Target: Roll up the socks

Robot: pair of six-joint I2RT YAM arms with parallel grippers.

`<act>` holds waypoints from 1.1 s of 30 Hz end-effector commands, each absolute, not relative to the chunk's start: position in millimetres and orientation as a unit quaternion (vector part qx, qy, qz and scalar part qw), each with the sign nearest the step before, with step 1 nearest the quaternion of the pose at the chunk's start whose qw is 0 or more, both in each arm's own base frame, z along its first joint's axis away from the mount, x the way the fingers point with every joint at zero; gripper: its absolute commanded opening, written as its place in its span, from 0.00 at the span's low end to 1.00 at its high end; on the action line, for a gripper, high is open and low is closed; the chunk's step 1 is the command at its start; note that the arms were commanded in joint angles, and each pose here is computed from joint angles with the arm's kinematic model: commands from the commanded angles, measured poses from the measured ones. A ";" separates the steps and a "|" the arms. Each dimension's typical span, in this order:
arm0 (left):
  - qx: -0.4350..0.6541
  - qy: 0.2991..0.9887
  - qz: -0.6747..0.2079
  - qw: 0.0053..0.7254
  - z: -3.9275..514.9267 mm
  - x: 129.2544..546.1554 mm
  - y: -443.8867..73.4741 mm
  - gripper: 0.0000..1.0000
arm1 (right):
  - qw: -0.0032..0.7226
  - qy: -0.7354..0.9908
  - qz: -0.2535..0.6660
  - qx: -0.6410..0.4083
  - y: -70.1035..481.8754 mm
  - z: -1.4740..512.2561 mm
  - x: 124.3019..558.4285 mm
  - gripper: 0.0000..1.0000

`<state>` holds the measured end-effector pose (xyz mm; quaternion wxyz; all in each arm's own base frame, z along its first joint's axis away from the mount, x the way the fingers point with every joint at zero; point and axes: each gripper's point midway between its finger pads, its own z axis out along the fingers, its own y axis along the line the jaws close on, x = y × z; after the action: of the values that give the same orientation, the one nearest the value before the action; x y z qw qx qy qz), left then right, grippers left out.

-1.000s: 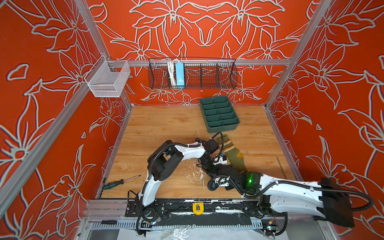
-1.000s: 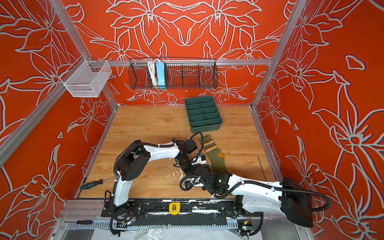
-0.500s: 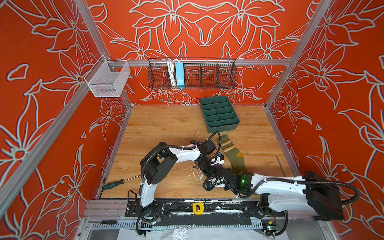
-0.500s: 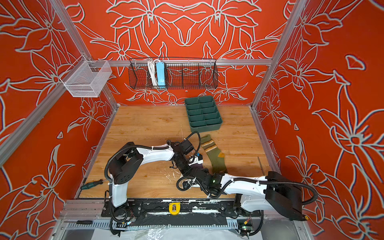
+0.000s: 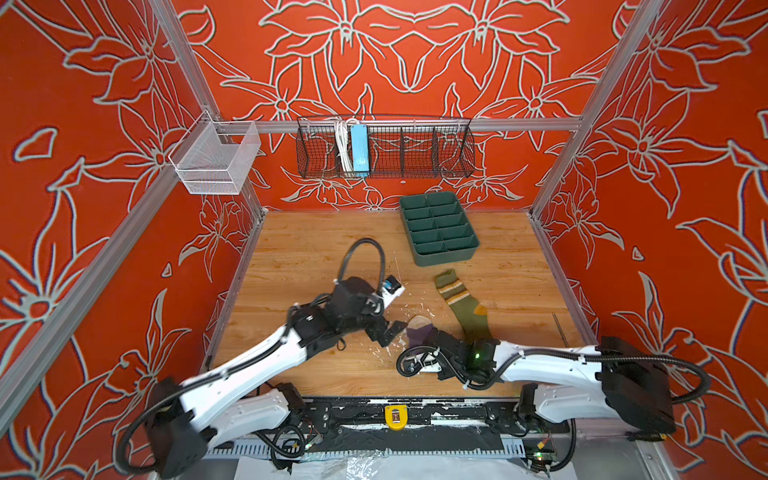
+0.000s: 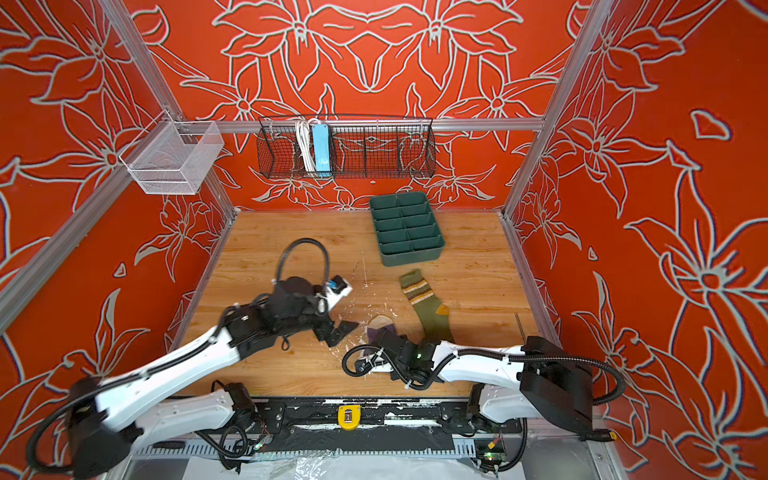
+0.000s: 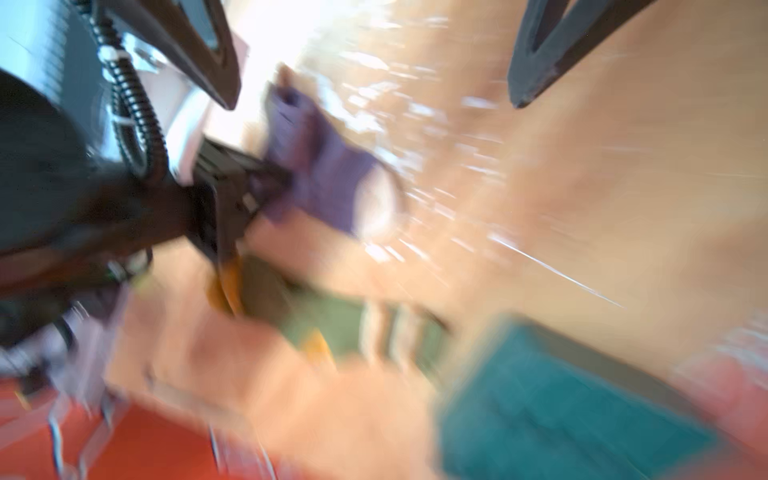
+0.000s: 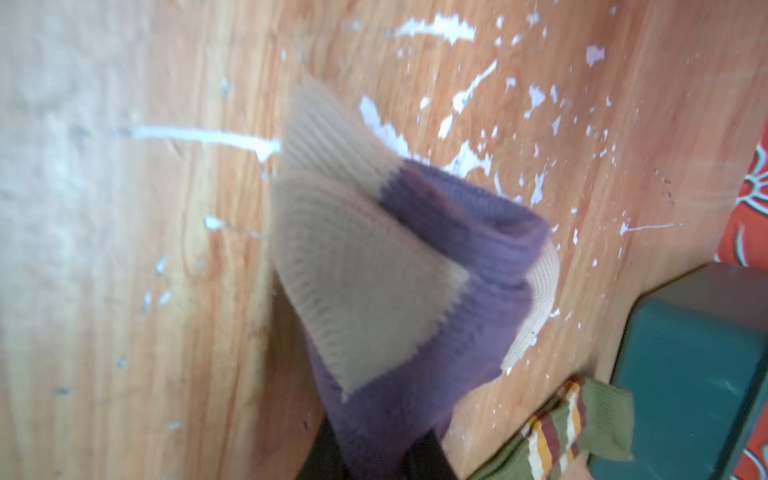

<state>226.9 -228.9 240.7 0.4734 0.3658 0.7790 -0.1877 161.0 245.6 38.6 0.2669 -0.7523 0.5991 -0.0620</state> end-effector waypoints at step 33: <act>0.771 0.496 0.045 0.397 196.7 144.7 -194.7 0.99 | -0.006 0.784 0.293 -0.547 309.8 -13.0 118.0 0.00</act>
<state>151.3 -201.7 239.3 0.4650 0.7125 0.5254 -0.0023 149.3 352.1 34.3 0.1287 -0.5755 0.7421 0.3188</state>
